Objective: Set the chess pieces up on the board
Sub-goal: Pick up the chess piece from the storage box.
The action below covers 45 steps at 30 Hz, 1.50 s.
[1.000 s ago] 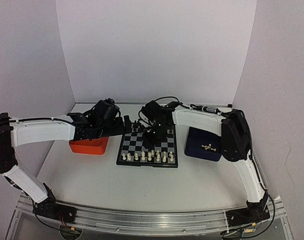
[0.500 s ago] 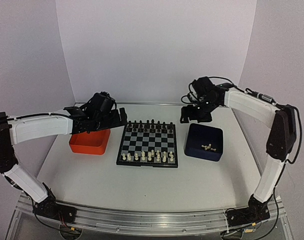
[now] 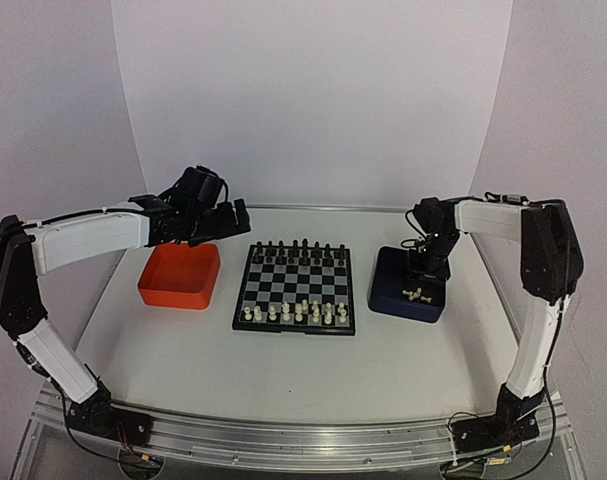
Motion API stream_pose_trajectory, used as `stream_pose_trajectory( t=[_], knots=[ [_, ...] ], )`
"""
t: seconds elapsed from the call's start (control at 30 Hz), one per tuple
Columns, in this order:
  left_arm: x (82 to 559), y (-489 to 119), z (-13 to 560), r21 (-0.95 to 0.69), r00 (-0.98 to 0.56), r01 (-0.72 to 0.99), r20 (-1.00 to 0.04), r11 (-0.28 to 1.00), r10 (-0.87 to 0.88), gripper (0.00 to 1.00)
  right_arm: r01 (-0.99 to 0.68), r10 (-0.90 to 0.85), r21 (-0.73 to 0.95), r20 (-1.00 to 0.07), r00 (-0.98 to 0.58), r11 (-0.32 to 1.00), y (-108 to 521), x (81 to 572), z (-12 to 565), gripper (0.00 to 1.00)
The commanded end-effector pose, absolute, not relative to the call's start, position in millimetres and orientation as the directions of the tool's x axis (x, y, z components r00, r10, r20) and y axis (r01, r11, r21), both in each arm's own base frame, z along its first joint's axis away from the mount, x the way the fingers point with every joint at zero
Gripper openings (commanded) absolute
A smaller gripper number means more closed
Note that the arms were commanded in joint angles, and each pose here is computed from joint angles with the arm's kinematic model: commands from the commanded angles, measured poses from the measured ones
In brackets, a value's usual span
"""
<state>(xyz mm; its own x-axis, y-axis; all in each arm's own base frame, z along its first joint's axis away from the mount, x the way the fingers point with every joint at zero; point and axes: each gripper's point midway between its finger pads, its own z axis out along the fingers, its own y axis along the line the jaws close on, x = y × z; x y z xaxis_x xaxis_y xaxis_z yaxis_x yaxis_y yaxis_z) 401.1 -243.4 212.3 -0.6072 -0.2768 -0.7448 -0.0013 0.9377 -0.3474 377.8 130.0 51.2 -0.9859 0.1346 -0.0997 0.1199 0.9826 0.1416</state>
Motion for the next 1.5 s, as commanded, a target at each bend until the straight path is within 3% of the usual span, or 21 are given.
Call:
stream_pose_trajectory(
  t=[0.0,0.17,0.3,0.4,0.53,0.97,1.17,1.47],
  knots=[
    [401,-244,227,-0.362,-0.605,0.007,-0.744,0.932,-0.285,1.0,0.128,0.141,0.116,-0.113,-0.984,0.985,125,392,49,0.51],
    [395,-240,226,-0.37,-0.609,0.0,-0.737,0.929,-0.294,1.0,0.137,0.145,0.077,-0.105,-0.984,0.988,117,393,40,0.46],
    [392,-237,227,-0.373,-0.611,-0.008,-0.733,0.928,-0.3,1.0,0.141,0.146,0.058,-0.102,-0.984,0.988,114,396,34,0.3],
    [391,-237,226,-0.371,-0.616,-0.011,-0.729,0.929,-0.298,1.0,0.143,0.147,0.048,-0.098,-0.984,0.989,112,396,30,0.24],
    [390,-235,227,-0.368,-0.616,-0.013,-0.729,0.93,-0.297,1.0,0.153,0.157,0.043,-0.097,-0.983,0.987,111,396,30,0.01],
    [386,-231,230,-0.359,-0.602,0.004,-0.746,0.933,-0.285,1.0,0.031,0.079,0.147,-0.336,-0.939,0.989,135,409,137,0.0],
    [386,-230,231,-0.348,-0.596,0.017,-0.756,0.938,-0.27,1.0,-0.21,-0.128,0.159,-0.413,-0.902,0.965,213,391,173,0.0],
    [383,-223,231,-0.334,-0.595,0.023,-0.762,0.942,-0.255,1.0,-0.485,-0.365,0.233,-0.415,-0.833,0.843,347,366,175,0.0]
  ],
)
